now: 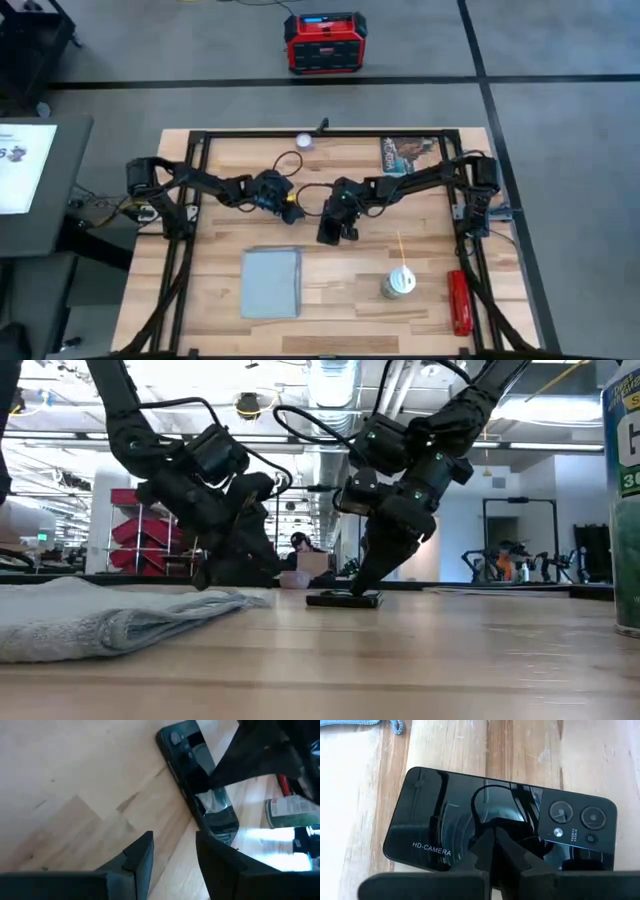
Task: Apply microfiber cloth
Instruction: Spray the back of the cellphone with the cleaning bottle
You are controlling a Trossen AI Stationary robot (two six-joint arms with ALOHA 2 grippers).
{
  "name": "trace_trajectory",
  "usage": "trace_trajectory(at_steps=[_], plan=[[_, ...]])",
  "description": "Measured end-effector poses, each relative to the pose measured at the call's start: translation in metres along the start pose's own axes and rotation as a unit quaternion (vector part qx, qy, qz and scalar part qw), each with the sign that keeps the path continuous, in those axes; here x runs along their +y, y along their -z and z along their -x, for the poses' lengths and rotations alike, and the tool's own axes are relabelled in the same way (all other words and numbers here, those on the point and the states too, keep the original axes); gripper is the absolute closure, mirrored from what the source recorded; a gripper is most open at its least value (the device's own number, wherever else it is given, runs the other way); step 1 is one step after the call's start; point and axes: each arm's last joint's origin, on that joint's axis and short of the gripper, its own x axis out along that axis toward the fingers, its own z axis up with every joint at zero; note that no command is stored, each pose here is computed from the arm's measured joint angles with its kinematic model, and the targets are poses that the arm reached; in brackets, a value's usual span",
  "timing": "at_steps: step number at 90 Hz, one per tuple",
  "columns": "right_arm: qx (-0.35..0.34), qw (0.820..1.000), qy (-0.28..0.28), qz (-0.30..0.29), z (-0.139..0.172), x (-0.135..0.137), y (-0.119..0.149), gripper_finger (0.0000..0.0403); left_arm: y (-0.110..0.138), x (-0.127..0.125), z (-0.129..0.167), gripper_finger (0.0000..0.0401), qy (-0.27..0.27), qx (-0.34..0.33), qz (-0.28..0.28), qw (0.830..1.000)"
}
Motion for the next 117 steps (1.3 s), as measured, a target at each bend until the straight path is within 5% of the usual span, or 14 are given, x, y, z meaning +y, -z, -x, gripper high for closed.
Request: trace_trajectory(at_steps=[59, 73, 97, 117], plan=[[0.002, 1.0, 0.014, 0.004, 0.006, 0.002, -0.001, 0.0403, -0.002, -0.003, 0.0, 0.0273, 0.014, -0.006, 0.017, 1.0], [-0.01, 0.999, 0.04, 0.02, 0.031, 0.01, -0.006, 0.0403, -0.007, -0.011, 0.001, 0.0273, 0.065, -0.015, 0.026, 0.997], [-0.055, 0.995, 0.078, 0.037, 0.086, 0.029, -0.018, 0.0403, -0.003, -0.002, -0.01, 0.0273, 0.059, 0.003, 0.058, 0.997], [0.029, 0.995, 0.092, 0.01, 0.073, 0.028, 0.001, 0.0403, -0.014, -0.011, -0.046, 0.0273, 0.077, 0.022, 0.048, 0.996]])
